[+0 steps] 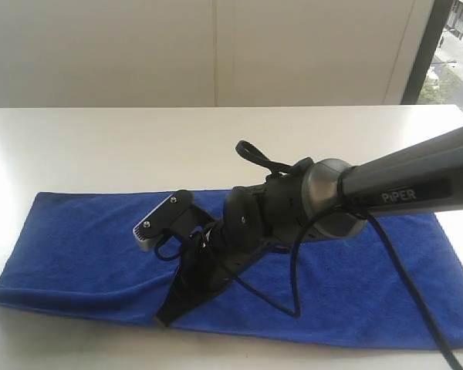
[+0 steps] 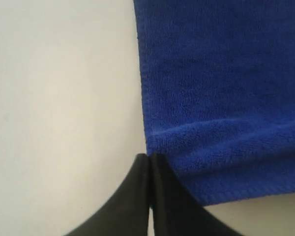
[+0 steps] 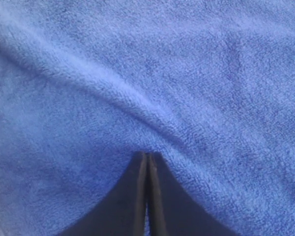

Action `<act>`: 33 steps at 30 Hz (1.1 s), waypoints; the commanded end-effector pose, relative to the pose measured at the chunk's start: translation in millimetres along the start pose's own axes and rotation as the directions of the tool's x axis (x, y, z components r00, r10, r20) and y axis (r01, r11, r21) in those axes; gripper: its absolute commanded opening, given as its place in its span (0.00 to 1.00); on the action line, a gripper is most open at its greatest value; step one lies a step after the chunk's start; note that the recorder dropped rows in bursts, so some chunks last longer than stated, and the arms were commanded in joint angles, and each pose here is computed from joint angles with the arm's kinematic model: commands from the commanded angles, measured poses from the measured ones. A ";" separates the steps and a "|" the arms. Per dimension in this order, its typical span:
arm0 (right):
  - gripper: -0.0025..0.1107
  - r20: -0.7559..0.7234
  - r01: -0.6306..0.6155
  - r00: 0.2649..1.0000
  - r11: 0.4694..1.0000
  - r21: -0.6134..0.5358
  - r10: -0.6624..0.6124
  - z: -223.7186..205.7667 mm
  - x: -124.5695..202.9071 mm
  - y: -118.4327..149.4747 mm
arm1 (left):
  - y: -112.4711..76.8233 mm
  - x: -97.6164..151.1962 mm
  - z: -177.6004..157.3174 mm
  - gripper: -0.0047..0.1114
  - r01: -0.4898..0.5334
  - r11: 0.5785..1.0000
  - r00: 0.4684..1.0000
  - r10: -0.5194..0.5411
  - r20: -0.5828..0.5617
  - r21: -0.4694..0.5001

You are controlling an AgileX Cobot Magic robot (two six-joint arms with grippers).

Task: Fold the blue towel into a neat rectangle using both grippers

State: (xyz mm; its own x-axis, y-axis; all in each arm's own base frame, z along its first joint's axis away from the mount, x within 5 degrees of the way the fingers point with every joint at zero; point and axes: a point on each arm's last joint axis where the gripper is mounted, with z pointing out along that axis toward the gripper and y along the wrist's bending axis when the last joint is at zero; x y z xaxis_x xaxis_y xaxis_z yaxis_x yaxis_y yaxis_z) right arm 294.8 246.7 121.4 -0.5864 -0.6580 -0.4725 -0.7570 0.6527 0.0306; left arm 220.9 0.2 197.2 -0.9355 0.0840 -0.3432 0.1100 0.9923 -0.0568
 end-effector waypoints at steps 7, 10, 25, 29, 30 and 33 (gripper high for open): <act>0.02 -0.111 0.004 0.994 0.999 -0.039 -0.008 9.7 16.9 2.3 | 0.6 1.5 -7.1 0.04 -0.037 0.999 0.997 0.037 -0.065 0.002; 0.02 -0.106 0.004 0.994 0.999 -0.037 -0.008 9.7 16.5 2.0 | -1.3 5.6 -7.5 0.04 -0.026 0.999 0.994 0.028 -0.110 0.023; 0.02 -0.098 0.005 0.995 0.999 -0.032 -0.008 9.8 15.8 1.6 | -5.1 20.2 -10.1 0.32 -0.043 0.996 0.963 0.062 -0.264 0.075; 0.02 -0.111 0.004 0.994 0.999 -0.040 -0.008 9.7 17.0 2.3 | -4.5 20.2 -10.0 0.51 -0.050 0.996 0.962 0.067 -0.263 0.070; 0.02 -0.112 0.004 0.994 0.999 -0.040 -0.008 9.7 17.0 2.3 | -4.4 19.9 -10.0 0.54 -0.050 0.996 0.963 0.066 -0.260 0.069; 0.02 -0.106 0.008 0.994 0.999 -0.037 -0.012 9.7 16.5 2.0 | -3.8 17.4 -9.3 0.54 -0.052 0.997 0.970 0.065 -0.233 0.061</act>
State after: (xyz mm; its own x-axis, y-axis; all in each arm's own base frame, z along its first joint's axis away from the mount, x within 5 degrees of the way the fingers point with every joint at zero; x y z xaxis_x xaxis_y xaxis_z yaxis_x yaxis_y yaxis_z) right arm 294.9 246.7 121.5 -0.5859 -0.6573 -0.4740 -0.7568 0.6530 0.0298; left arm 200.8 -2.1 198.2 -0.9801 0.1681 -0.1054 0.1787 0.9788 -0.1000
